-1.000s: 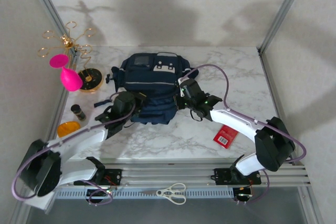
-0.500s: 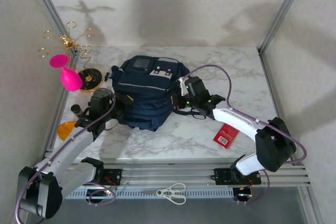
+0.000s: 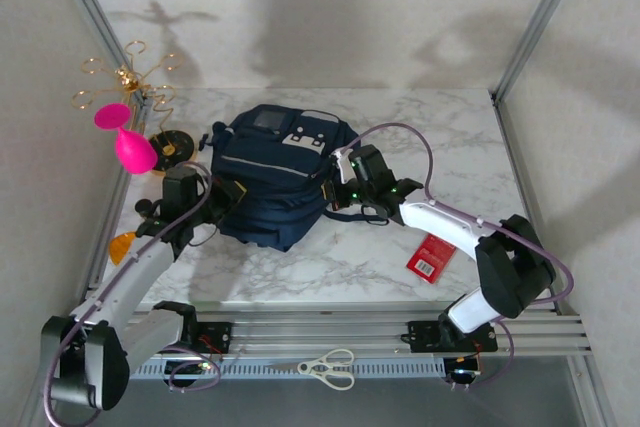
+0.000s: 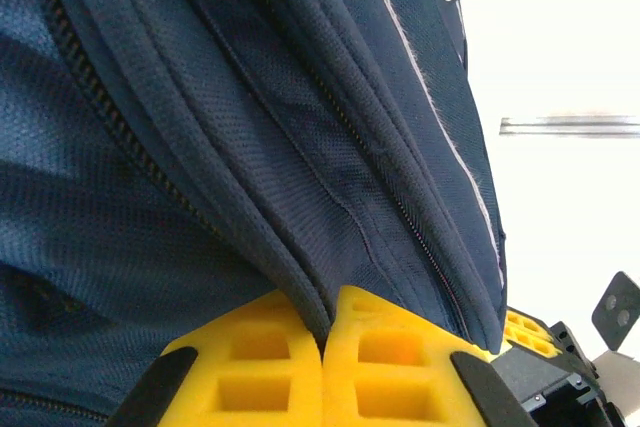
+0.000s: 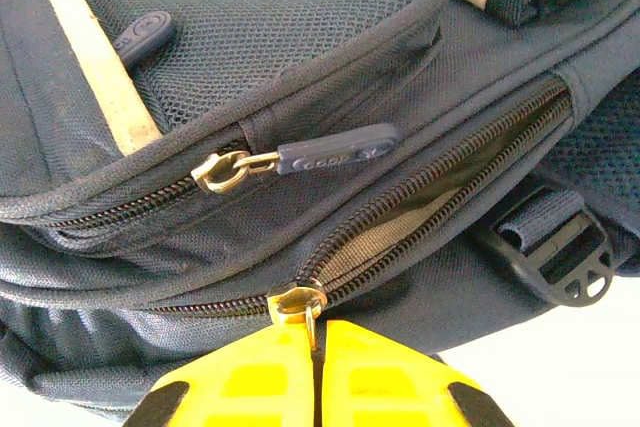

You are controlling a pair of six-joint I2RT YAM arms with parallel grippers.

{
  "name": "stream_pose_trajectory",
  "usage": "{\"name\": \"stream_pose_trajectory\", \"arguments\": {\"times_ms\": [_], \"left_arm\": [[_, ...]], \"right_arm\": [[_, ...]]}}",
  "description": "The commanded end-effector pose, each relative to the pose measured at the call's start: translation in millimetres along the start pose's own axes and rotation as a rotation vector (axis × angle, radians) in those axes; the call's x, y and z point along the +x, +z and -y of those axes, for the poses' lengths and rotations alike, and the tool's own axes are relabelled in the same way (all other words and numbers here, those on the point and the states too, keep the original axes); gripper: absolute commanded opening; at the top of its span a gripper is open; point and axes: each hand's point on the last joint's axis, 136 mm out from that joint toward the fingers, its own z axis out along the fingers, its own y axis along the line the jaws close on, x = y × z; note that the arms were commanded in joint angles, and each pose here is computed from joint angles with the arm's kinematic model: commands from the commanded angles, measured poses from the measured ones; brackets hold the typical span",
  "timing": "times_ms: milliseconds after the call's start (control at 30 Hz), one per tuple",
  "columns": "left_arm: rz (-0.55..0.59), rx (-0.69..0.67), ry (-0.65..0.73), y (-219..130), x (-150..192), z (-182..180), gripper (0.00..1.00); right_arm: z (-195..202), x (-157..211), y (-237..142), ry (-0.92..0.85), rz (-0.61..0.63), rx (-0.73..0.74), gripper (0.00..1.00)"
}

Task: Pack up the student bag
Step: Zip the student bag at the center of the table.

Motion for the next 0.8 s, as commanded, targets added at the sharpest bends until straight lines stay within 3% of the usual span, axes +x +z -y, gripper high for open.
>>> {"name": "stream_pose_trajectory", "arguments": {"times_ms": [0, 200, 367, 467, 533, 700, 767], "left_arm": [[0.298, -0.19, -0.003, -27, -64, -38, 0.0], [0.304, -0.198, 0.005, -25, -68, -44, 0.0], [0.206, -0.085, 0.023, -14, -56, -14, 0.0], [0.173, 0.007, 0.019, -16, -42, 13, 0.21], [0.174, 0.007, 0.013, -21, -37, 20, 0.46], [0.157, 0.141, -0.156, -22, 4, 24, 0.63], [0.163, 0.171, -0.213, -19, 17, 22, 0.64]], "right_arm": [[118, 2, -30, 0.158, 0.03, 0.457, 0.0], [123, -8, -16, 0.163, 0.035, 0.445, 0.0], [77, -11, -4, 0.039, 0.026, 0.308, 0.0], [58, -4, 2, -0.007, 0.003, 0.266, 0.0], [60, -2, 4, -0.042, 0.0, 0.303, 0.0], [36, 0, 9, -0.035, 0.03, 0.163, 0.0], [28, 1, 12, -0.035, 0.022, 0.139, 0.0]]}}
